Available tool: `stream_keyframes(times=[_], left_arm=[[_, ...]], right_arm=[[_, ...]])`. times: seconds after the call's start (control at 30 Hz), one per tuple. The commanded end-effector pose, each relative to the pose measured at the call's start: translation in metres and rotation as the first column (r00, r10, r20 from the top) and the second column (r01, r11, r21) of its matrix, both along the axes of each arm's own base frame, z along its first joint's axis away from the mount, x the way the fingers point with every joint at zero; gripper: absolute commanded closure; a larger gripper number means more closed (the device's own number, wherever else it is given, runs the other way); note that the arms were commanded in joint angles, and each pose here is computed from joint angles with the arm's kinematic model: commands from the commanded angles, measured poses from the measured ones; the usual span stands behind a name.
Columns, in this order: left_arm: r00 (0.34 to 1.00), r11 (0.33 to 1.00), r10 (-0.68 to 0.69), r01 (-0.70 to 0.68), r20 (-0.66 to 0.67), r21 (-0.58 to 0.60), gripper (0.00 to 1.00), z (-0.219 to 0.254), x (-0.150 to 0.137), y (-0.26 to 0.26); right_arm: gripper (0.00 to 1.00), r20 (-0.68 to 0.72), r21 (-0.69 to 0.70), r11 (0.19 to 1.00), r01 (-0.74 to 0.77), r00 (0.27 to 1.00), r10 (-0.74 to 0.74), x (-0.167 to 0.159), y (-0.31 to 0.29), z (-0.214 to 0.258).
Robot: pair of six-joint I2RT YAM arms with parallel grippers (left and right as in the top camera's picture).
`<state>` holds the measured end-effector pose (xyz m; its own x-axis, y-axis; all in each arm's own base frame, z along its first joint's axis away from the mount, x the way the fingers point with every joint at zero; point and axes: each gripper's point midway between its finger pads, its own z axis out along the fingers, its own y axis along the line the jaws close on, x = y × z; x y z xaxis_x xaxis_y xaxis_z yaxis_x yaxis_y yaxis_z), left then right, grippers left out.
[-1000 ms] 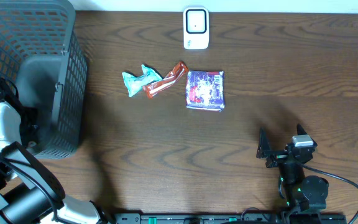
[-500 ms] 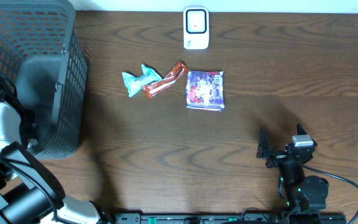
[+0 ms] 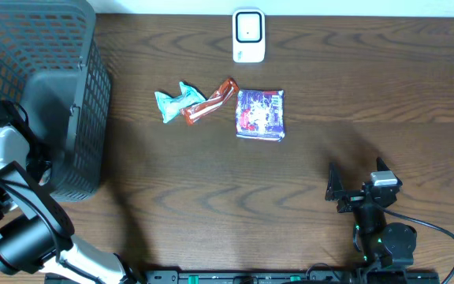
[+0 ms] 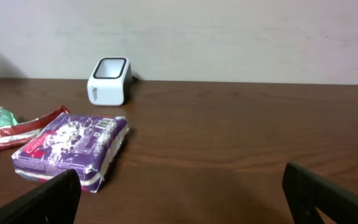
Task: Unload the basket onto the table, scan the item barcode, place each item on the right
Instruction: 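Reach the left gripper into the basket toward the orange-white pack, then carry the orange-white pack out and set it beside the orange snack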
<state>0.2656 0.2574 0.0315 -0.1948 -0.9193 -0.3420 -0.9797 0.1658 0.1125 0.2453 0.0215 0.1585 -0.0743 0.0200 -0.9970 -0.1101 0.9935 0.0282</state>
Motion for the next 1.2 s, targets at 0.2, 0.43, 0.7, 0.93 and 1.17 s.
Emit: stream_keyframes(times=[0.2, 0.43, 0.7, 0.93, 1.17], left_arm=[[0.921, 0.994, -0.096, 0.066, 0.378, 0.093, 0.92, 0.107, 0.059, 0.007], [0.351, 0.893, -0.442, 0.265, 0.826, 0.365, 0.93, 0.305, 0.124, -0.053], [-0.033, 0.645, -0.68, 0.446, 0.732, 0.62, 0.93, 0.381, 0.15, -0.197], [-0.033, 0.452, -0.755, 0.697, 0.655, 0.557, 0.92, 0.303, 0.178, -0.308], [-0.012, 0.259, -0.805, 0.892, 0.593, 0.371, 0.88, 0.202, 0.18, -0.383]], right_arm=[[0.01, -0.001, 0.014, 1.0, -0.001, 1.0, 0.001, 0.0, 0.0, -0.001], [0.01, -0.001, 0.014, 1.0, -0.001, 1.0, 0.001, 0.0, 0.0, -0.001], [0.01, -0.001, 0.014, 1.0, -0.001, 1.0, 0.001, 0.0, 0.0, -0.001], [0.01, -0.001, 0.014, 1.0, -0.001, 1.0, 0.001, 0.0, 0.0, -0.001], [0.01, -0.001, 0.014, 1.0, -0.001, 1.0, 0.001, 0.0, 0.0, -0.001]])
